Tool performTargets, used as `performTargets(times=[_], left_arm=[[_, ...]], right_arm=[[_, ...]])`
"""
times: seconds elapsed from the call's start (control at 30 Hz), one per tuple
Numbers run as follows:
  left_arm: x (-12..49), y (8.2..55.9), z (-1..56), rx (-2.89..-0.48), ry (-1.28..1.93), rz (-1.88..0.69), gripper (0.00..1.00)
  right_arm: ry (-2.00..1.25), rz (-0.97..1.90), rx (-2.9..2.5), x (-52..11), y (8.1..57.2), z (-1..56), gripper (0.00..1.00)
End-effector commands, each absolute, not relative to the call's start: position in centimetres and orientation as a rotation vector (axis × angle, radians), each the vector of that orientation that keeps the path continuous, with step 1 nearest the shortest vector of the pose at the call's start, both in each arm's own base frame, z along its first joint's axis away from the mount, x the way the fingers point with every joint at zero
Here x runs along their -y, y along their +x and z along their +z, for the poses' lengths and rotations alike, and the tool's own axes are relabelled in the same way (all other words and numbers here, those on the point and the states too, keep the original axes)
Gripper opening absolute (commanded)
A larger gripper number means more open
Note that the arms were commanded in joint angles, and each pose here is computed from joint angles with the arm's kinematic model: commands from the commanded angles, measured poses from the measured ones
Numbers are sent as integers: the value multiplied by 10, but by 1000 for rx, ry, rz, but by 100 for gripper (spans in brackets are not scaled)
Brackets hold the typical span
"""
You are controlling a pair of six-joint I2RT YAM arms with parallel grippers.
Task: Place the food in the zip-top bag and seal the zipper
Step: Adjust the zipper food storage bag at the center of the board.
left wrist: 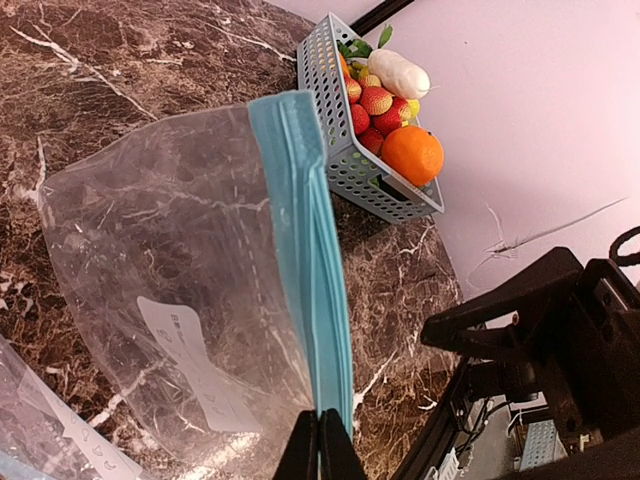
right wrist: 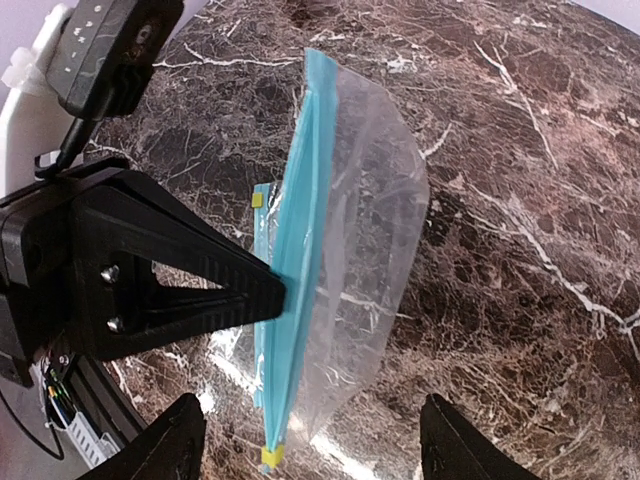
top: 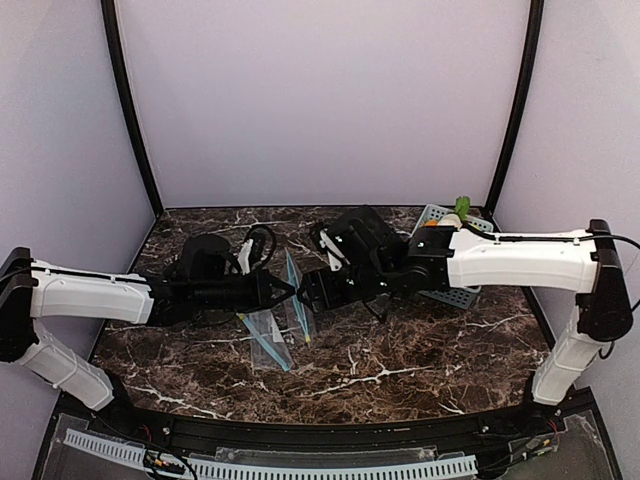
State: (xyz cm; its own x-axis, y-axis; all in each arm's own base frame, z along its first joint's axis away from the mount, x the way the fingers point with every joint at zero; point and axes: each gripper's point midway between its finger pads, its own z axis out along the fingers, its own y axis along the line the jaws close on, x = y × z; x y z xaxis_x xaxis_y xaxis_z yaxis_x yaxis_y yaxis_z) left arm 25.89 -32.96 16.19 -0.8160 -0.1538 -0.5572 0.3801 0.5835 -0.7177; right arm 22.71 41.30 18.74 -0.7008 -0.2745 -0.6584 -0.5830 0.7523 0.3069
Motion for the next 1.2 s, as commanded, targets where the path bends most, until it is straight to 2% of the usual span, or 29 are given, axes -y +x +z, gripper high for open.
performTargets(times=[0.0, 0.53, 1.17], left_arm=[[331, 261, 178, -2179, 164, -1223, 1], [329, 260, 174, -2186, 142, -1223, 1], [320, 262, 161, -2228, 127, -1134, 1]], right_arm=[[-643, 580, -2320, -430, 231, 190, 71], [-600, 252, -2390, -429, 249, 147, 61], [-573, 361, -2387, -422, 238, 167, 57]])
